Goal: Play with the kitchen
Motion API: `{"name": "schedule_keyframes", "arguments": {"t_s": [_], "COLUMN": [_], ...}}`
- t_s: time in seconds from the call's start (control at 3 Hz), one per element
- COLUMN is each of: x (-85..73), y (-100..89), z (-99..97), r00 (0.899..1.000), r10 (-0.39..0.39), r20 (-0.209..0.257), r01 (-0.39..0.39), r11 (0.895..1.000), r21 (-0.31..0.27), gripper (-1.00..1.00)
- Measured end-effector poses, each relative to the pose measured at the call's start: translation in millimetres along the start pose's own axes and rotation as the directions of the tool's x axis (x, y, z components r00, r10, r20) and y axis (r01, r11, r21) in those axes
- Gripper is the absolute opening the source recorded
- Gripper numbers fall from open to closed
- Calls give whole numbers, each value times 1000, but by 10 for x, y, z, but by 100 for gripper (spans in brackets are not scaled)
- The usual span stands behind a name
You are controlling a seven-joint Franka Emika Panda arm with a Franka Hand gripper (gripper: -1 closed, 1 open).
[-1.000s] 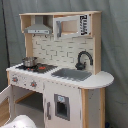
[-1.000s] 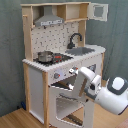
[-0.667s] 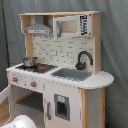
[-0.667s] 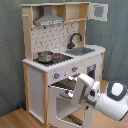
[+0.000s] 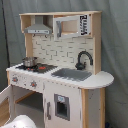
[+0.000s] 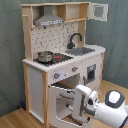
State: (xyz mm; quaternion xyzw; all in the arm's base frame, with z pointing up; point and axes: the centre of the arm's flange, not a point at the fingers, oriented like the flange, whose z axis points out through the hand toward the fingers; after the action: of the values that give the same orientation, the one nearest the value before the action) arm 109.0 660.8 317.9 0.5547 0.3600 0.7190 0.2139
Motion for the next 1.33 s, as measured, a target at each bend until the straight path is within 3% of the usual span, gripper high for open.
{"name": "schedule_keyframes", "arguments": {"t_s": [0.33, 0.67, 1.0, 1.33], "x": [-242, -556, -958, -1183], "y": [-129, -183, -158, -124], "z": [10, 57, 17, -125], "r00": [996, 983, 968, 955], "r10": [45, 80, 56, 30], "r20": [73, 162, 243, 294], "r01": [-47, -86, -62, -28], "r11": [999, 996, 998, 1000], "r21": [27, 33, 15, -10], "gripper": [100, 100, 100, 100]}}
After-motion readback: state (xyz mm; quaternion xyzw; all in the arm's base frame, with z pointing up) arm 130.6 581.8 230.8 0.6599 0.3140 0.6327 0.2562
